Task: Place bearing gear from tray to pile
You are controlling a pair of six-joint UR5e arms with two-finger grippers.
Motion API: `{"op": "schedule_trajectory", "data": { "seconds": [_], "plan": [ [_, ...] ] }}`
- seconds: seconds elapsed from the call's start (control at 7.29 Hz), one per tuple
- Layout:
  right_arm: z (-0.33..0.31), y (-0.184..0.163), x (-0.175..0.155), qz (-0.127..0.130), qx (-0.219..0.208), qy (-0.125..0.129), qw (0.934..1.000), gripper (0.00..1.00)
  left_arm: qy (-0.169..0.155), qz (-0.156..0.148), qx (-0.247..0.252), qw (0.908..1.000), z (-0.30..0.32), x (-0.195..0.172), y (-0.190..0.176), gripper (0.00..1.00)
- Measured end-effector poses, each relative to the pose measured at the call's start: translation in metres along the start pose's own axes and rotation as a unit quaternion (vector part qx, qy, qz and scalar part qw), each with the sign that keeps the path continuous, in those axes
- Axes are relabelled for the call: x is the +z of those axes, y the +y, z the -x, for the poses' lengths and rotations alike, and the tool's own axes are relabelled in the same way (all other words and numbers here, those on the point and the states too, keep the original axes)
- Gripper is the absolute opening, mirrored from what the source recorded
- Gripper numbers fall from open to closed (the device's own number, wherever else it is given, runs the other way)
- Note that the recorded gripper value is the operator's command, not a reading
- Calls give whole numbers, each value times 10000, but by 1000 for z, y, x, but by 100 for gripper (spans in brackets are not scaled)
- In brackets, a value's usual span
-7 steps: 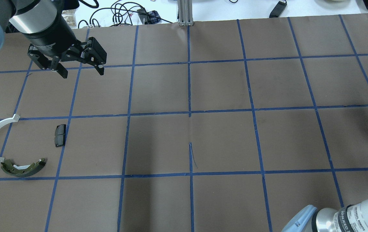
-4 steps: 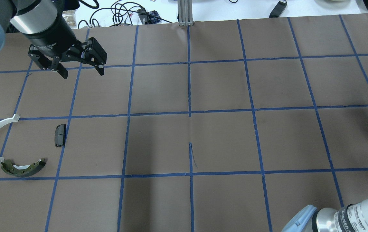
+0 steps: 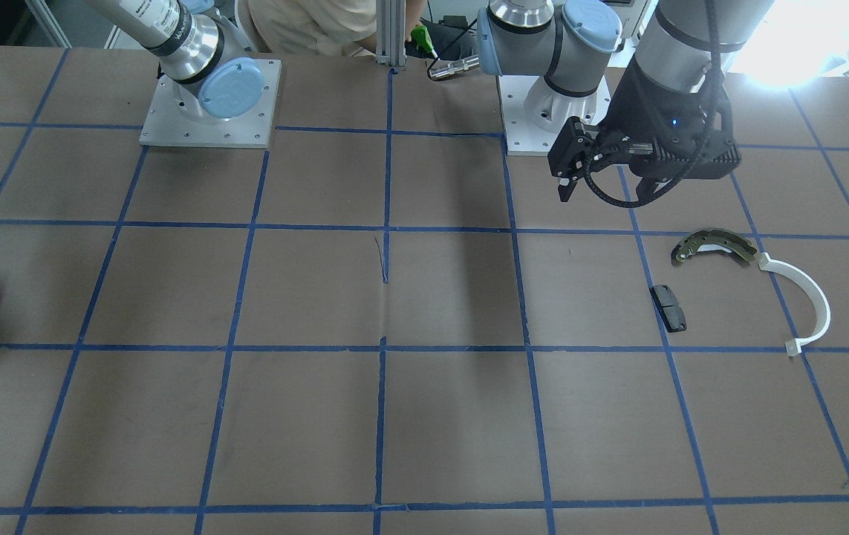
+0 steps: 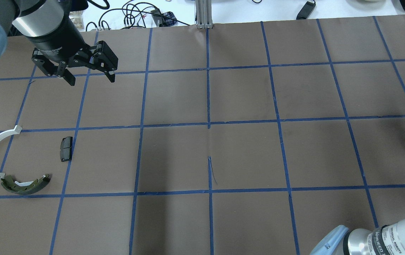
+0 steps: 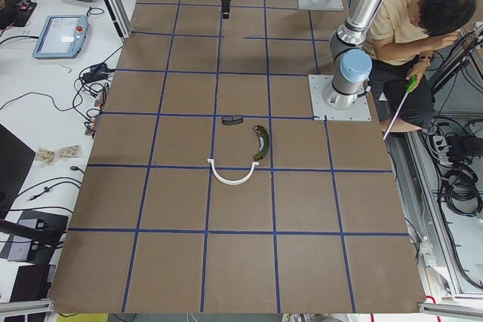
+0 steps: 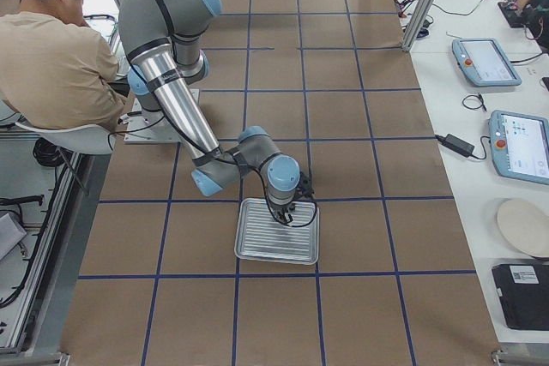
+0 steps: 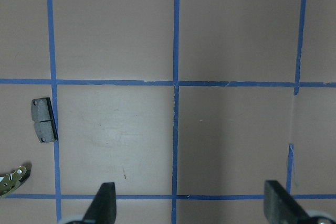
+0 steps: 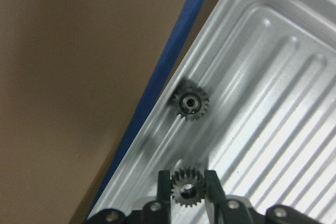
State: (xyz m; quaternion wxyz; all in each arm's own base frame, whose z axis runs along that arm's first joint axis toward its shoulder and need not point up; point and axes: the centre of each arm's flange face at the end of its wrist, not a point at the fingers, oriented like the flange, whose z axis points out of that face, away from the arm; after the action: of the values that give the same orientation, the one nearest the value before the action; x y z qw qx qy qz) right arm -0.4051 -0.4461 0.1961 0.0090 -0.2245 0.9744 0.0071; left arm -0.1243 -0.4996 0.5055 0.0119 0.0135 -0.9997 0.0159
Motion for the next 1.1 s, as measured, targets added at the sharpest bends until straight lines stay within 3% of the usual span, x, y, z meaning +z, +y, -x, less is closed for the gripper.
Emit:
{"op": "schedule_trajectory", "data": {
  "seconds": [0.27, 0.55, 0.82, 1.1],
  "plan": [
    [33, -18, -67, -56, 349, 107, 9993, 6, 0, 3, 0, 10000, 0, 0, 0, 100],
    [124, -76, -135, -23, 1001, -3, 9950, 11, -1, 4, -4, 10000, 1, 0, -1, 100],
    [241, -147, -174, -60, 1806, 45, 9835, 10, -6, -1, -5, 10000, 1, 0, 0, 100],
    [357, -215, -182, -122, 2530, 58, 9674, 9, -9, 1, -5, 10000, 1, 0, 0, 100]
  ]
}}
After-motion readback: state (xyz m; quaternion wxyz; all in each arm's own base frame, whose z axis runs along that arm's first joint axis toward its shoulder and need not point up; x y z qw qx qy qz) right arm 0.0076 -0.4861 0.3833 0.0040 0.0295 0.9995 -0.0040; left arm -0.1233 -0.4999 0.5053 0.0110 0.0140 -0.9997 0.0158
